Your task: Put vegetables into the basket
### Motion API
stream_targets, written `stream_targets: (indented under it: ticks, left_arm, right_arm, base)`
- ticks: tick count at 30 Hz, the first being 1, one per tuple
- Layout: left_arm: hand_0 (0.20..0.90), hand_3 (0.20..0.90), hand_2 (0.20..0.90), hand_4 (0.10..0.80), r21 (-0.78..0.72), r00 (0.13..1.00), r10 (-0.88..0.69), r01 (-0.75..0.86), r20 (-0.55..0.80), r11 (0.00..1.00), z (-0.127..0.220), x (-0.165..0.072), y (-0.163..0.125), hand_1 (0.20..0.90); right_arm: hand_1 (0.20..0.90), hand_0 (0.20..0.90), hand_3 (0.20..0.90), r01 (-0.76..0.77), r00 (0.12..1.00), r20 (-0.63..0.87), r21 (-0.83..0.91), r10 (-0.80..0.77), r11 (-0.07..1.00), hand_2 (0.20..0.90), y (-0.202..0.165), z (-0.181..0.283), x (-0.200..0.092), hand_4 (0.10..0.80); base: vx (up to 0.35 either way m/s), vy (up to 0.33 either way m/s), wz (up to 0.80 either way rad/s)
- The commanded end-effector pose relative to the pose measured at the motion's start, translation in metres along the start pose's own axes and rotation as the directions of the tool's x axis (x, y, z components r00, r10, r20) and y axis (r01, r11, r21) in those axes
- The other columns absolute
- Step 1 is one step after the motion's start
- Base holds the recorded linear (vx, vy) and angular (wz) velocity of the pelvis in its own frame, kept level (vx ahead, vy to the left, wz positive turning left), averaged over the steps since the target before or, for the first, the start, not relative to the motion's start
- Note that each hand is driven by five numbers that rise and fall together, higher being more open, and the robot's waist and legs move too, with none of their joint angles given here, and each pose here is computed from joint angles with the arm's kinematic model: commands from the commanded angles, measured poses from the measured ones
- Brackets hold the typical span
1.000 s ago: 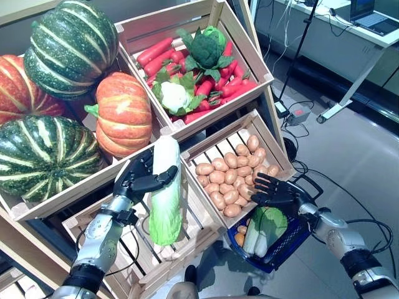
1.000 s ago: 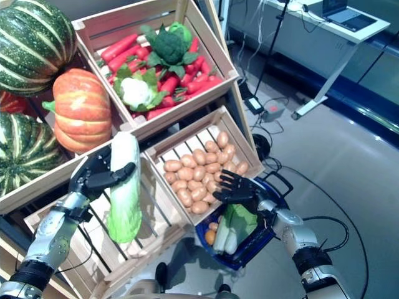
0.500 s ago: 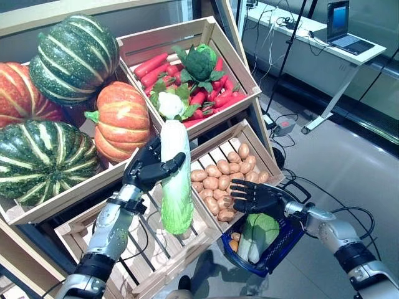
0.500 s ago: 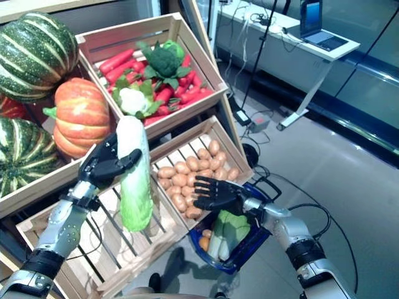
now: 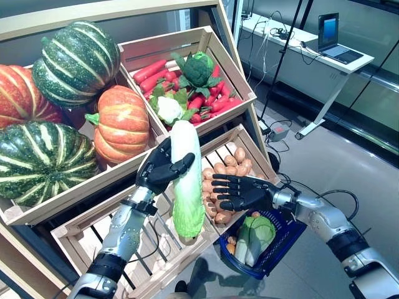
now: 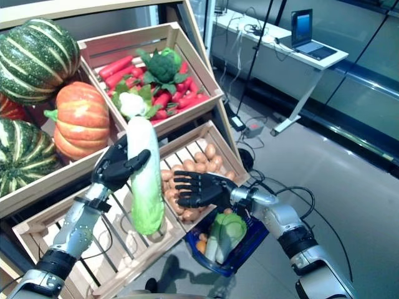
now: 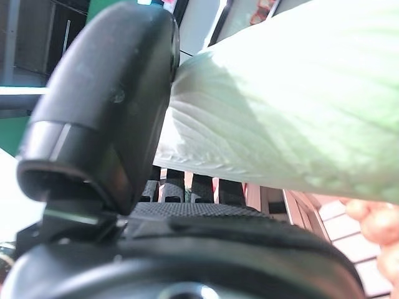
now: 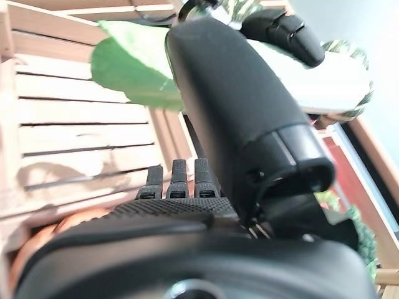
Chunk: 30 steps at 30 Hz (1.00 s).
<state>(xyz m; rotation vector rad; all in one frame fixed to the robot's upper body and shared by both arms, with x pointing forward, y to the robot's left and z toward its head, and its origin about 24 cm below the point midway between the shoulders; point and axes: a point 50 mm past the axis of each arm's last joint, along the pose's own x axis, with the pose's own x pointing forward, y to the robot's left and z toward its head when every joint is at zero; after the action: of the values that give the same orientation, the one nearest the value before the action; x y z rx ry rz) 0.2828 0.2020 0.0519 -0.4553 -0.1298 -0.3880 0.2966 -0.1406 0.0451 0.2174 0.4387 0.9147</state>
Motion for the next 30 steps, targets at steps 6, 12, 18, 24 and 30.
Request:
stream_targets:
  ticks: [6,12,18,24,30]
  left_arm:
    - [0.300,0.300,0.300,0.400,-0.015,0.926,-0.324,0.333,0.195,0.943,0.035,0.057,-0.061,0.300]
    - [0.300,0.300,0.300,0.400,-0.022,0.907,-0.385,0.394,0.173,0.919,0.029,0.058,-0.071,0.300]
    - [0.300,0.300,0.300,0.400,-0.021,0.887,-0.438,0.446,0.144,0.895,0.028,0.060,-0.079,0.300]
    - [0.300,0.300,0.300,0.400,-0.090,0.874,-0.453,0.472,0.174,0.877,0.026,0.061,-0.085,0.300]
    - [0.300,0.300,0.300,0.400,-0.147,0.860,-0.472,0.501,0.195,0.853,0.017,0.064,-0.100,0.300]
  right_arm:
    - [0.900,0.900,0.900,-0.251,0.960,0.138,0.035,0.244,0.967,0.900,0.036,0.047,0.039,0.800]
    - [0.900,0.900,0.900,-0.334,0.942,0.075,0.090,0.328,0.938,0.900,0.047,0.035,0.048,0.800]
    - [0.900,0.900,0.900,-0.367,0.930,0.025,0.108,0.367,0.924,0.900,0.052,0.026,0.052,0.800]
    - [0.900,0.900,0.900,-0.370,0.928,0.008,0.158,0.373,0.915,0.900,0.057,0.018,0.060,0.800]
    - [0.300,0.300,0.300,-0.312,0.949,0.042,0.242,0.311,0.919,0.300,0.051,0.011,0.069,0.400]
  base:
    - [0.000,0.000,0.00]
    - [0.000,0.000,0.00]
    - [0.000,0.000,0.00]
    - [0.000,0.000,0.00]
    - [0.016,0.004,0.00]
